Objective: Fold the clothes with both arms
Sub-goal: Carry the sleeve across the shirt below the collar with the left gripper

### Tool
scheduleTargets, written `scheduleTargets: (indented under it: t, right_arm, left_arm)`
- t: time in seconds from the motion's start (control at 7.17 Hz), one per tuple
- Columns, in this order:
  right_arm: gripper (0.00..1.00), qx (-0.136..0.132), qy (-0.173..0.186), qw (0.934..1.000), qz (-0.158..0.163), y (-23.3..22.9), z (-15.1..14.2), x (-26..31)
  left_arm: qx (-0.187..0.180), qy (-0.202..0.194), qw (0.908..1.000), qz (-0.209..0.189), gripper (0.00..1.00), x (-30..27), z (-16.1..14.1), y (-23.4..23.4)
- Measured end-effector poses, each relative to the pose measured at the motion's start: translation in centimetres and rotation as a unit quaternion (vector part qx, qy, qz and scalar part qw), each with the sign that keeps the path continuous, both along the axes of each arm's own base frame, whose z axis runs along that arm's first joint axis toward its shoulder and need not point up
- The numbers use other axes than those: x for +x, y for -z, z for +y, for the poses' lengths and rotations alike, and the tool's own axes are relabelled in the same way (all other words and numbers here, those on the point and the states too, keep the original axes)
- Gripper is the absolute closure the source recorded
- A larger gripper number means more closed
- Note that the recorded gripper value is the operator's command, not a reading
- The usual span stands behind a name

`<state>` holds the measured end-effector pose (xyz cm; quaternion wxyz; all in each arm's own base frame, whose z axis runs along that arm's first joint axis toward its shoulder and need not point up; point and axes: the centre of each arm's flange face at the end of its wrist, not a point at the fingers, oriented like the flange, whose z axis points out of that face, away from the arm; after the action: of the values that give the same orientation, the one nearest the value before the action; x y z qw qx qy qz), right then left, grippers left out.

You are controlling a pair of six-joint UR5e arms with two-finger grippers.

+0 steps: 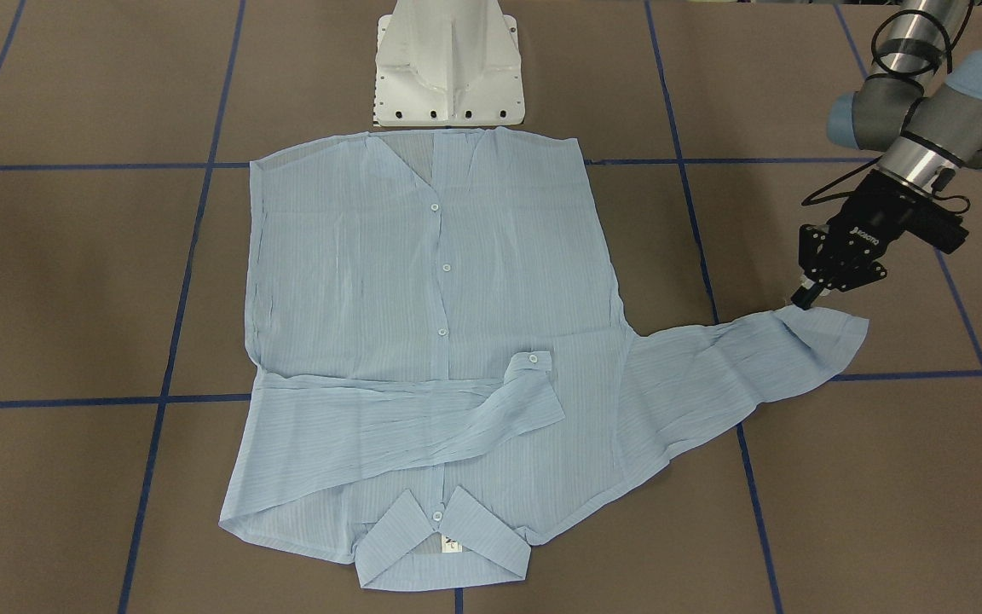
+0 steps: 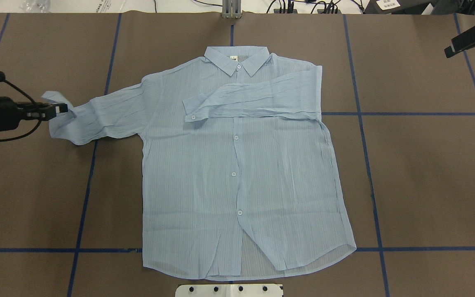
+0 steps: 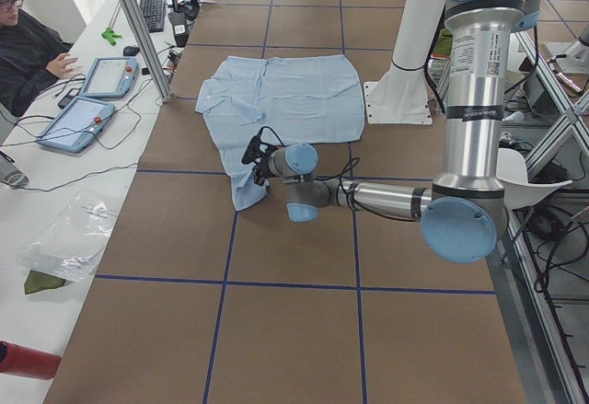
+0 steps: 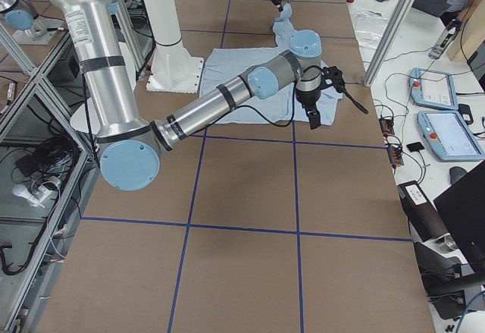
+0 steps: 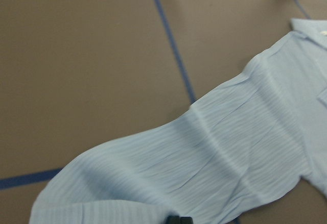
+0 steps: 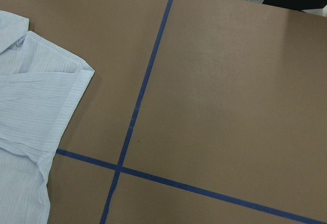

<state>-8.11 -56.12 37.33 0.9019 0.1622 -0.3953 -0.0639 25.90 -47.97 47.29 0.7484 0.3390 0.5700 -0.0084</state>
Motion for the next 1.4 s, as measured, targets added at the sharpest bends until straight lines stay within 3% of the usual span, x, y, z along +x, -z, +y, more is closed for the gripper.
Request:
scheduleTargets:
  t: [0.28,0.7,1.12,1.4]
  right_arm:
    - [0.0,-0.001,0.0,1.0,0.0,0.0,0.0,0.0]
    - [0.0,-0.003,-0.001,1.0,0.0,-0.1,0.0,0.0]
    - [0.0,-0.004,-0.001,1.0,-0.001,-0.1,0.0,0.0]
    - [0.0,-0.004,-0.001,1.0,-0.001,-0.2,0.0,0.0]
  left_arm:
    - [-0.016,-0.003,0.9991,0.038,1.0,4.8,-4.7,9.4]
    - [-0.068,-0.024,0.9959,0.055,1.0,14.9,-7.9,23.2]
    - [-0.083,-0.018,0.9943,0.064,1.0,23.7,-8.4,31.7]
    - [-0.072,-0.028,0.9944,0.072,1.0,28.3,-6.6,36.0]
